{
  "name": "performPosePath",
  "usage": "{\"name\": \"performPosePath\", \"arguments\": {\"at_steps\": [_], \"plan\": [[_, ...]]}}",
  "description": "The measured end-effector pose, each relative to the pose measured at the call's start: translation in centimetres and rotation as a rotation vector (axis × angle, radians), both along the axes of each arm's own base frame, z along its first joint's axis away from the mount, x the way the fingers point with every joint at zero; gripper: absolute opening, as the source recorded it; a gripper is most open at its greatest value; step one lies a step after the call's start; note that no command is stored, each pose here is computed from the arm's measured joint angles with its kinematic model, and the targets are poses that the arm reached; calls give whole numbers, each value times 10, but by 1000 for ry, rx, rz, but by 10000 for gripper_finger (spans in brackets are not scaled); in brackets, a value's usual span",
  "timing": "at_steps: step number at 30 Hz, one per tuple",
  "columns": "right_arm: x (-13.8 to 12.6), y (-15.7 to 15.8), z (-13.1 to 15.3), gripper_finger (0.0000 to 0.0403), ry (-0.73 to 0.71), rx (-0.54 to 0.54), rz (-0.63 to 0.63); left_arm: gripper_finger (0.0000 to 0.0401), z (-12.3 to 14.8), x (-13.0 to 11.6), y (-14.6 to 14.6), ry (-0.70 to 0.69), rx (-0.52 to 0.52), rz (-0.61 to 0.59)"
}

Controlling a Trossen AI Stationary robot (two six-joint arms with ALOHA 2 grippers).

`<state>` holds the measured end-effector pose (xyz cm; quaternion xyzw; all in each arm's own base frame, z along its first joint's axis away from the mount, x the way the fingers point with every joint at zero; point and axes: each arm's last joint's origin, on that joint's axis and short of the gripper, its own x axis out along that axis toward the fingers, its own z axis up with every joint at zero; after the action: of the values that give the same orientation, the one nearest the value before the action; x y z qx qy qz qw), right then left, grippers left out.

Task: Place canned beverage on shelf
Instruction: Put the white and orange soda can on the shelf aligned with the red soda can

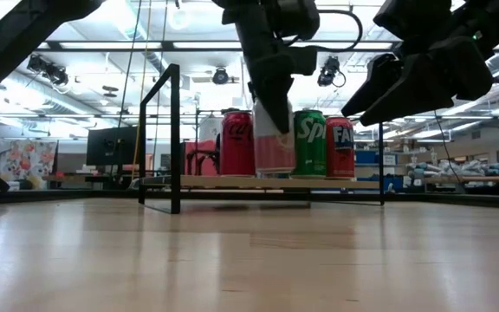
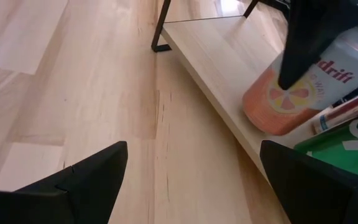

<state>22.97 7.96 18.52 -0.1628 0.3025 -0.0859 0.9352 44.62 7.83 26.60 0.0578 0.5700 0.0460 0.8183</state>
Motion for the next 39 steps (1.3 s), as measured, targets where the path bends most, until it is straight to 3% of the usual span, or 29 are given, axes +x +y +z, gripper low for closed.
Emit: {"name": "performPosePath", "arguments": {"at_steps": [5, 15, 32, 39], "plan": [[0, 0, 0, 378, 5, 3, 5, 306, 0, -1, 5, 3, -2, 21], [0, 0, 0, 378, 6, 0, 8, 358, 0, -5, 5, 35, 5, 15], [0, 0, 0, 378, 6, 4, 9, 362, 0, -5, 1, 64, 92, 31], [0, 0, 0, 378, 5, 5, 9, 362, 12, -6, 0, 52, 95, 31]]}}
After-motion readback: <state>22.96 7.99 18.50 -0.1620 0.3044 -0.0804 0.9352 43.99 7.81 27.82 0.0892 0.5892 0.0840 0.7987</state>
